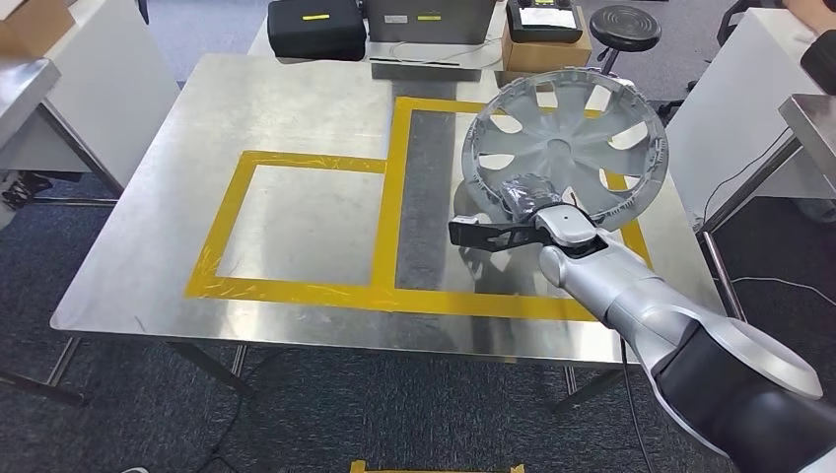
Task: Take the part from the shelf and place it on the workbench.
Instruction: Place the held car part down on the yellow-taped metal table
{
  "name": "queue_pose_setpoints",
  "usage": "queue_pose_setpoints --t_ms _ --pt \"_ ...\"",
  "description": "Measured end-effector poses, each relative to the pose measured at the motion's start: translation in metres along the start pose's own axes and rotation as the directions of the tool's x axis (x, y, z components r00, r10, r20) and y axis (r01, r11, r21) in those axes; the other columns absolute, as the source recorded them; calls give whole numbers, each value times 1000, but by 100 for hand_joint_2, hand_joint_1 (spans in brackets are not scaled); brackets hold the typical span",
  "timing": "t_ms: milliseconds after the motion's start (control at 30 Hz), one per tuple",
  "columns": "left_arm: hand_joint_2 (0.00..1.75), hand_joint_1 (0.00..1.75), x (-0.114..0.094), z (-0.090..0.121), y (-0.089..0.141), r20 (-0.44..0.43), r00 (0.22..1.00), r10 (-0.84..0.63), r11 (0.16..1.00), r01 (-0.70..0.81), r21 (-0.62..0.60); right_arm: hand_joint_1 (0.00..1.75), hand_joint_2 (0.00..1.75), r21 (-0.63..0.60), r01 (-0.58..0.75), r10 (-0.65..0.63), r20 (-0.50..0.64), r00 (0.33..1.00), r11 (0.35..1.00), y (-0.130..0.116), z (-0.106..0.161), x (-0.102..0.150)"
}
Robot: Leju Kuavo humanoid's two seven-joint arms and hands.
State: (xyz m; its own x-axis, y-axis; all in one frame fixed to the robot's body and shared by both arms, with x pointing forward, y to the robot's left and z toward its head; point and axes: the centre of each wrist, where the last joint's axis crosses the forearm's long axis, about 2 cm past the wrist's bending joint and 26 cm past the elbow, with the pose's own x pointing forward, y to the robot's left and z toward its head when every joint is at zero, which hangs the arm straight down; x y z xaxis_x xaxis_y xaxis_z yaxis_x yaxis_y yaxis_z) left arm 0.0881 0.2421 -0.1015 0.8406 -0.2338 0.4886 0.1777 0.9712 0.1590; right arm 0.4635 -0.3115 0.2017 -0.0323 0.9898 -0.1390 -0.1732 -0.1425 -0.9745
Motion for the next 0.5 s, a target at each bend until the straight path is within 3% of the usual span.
queue_pose_setpoints --t_ms 133,300,500 --pt "175 0 5 -1 -3 19 1000 -21 1000 21 -12 154 175 -12 45 -42 188 981 999 20 10 42" --pt "175 0 12 -2 -6 40 999 -30 999 31 -22 154 175 32 90 -95 316 944 995 45 28 96" --pt "175 0 13 -2 -6 47 998 -45 999 47 -28 154 175 41 118 -125 363 923 992 51 35 117"
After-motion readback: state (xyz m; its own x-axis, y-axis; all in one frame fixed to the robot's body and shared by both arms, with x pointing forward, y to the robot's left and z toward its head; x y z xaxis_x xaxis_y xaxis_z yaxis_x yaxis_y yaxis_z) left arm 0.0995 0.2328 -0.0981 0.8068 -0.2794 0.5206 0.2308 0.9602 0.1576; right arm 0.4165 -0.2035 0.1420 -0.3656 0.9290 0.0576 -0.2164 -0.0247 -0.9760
